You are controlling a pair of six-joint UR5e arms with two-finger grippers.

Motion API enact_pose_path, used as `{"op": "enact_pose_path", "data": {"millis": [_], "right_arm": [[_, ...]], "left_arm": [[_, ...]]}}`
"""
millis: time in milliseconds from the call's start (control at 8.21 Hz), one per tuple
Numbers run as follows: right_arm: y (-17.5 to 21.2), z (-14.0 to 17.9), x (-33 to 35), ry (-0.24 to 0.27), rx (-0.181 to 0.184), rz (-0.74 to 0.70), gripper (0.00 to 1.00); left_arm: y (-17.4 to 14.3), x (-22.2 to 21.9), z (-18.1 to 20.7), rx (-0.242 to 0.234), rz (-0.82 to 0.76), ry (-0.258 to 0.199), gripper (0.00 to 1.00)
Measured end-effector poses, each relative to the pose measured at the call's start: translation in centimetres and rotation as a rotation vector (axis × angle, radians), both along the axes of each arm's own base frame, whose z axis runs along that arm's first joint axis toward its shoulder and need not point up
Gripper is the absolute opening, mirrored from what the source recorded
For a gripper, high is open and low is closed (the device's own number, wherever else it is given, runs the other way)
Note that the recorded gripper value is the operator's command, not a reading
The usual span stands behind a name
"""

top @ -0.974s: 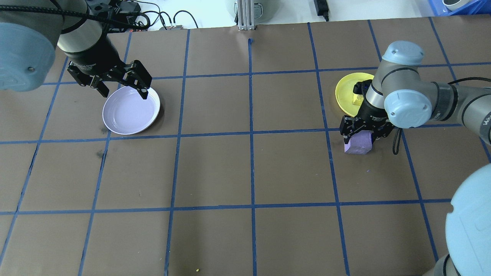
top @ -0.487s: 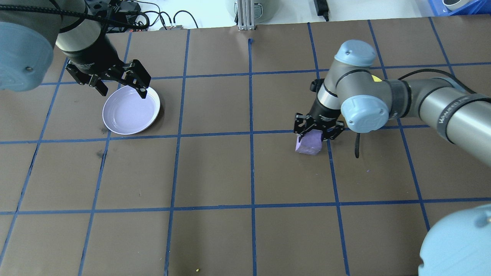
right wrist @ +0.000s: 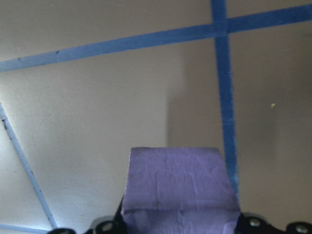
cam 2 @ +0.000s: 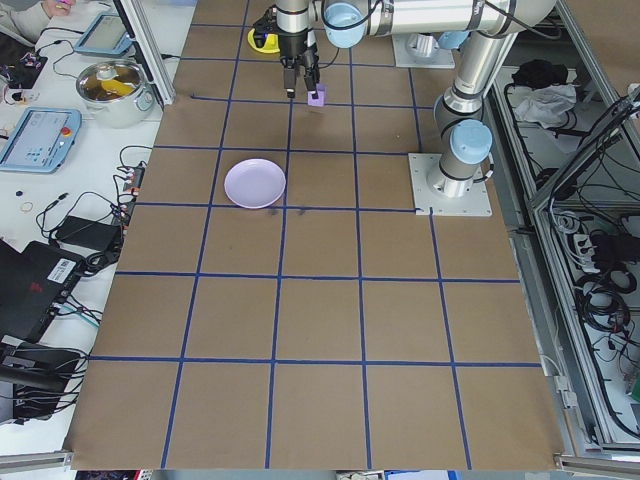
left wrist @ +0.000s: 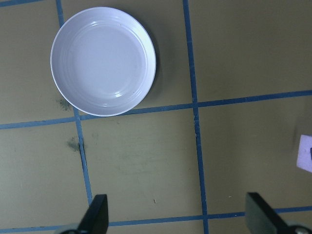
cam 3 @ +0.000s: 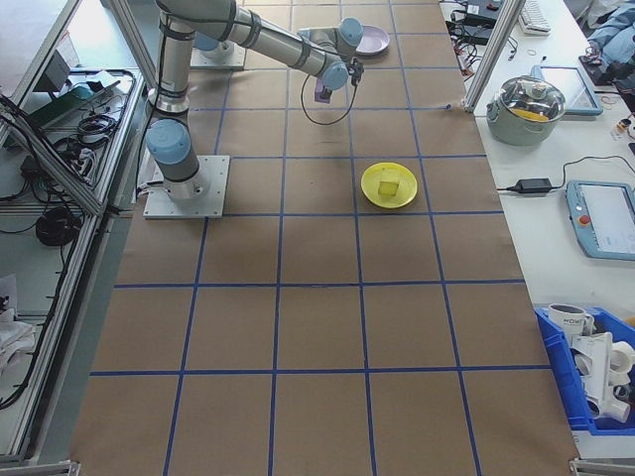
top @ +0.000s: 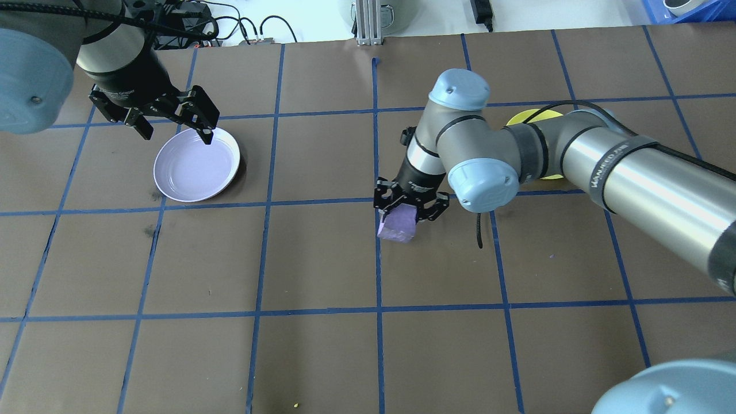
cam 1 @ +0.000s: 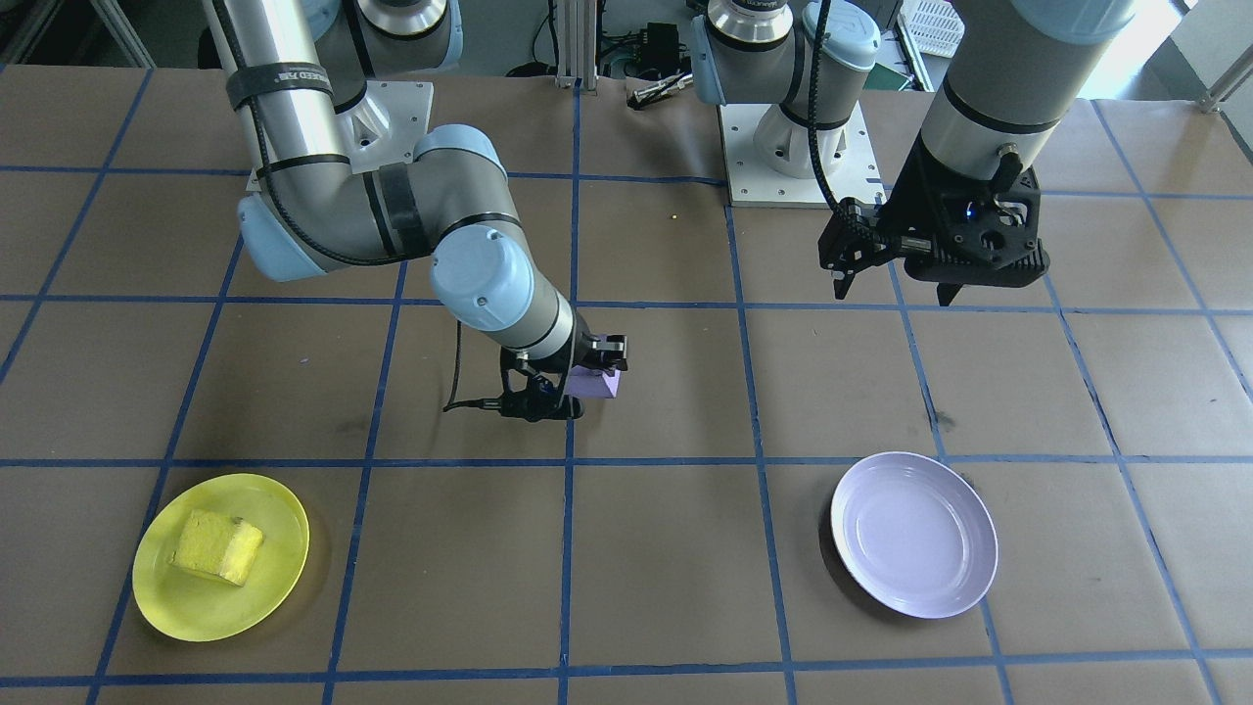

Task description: Sort blocks by color into plates

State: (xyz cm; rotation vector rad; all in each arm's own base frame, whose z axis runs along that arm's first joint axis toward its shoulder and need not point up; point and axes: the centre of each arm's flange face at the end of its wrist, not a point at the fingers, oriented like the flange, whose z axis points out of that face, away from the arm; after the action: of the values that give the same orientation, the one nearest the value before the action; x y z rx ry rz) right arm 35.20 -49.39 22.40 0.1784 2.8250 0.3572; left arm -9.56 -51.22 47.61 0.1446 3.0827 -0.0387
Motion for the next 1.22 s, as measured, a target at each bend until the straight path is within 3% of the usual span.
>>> {"op": "enact_pose_path", "data": {"millis": [122,609,974,1217], "right_arm": [[0.6,0.2,2.9,-0.014,-0.002,0.018,0.99],[0.9,-1.1,6.8,-0.032,-0.04,0.053,1.0],[-1.7,3.0,2.3,-0.032,-0.073,-0.019,1.0],[-3.4,7.2,-4.8,0.051,-0.089,-0.066,1.0]], "left_arm": [[0.1,0.2,-0.1,0.005,0.007,-0.001,1.0],[-0.4,0.3,-1.4,0.025,0.011,0.01,1.0],[-0.6,0.0,-2.1,0.042,-0.002,0.021,1.0],[-0.2,-1.5,-4.2,0.086,-0.001,0.117,1.0]]}}
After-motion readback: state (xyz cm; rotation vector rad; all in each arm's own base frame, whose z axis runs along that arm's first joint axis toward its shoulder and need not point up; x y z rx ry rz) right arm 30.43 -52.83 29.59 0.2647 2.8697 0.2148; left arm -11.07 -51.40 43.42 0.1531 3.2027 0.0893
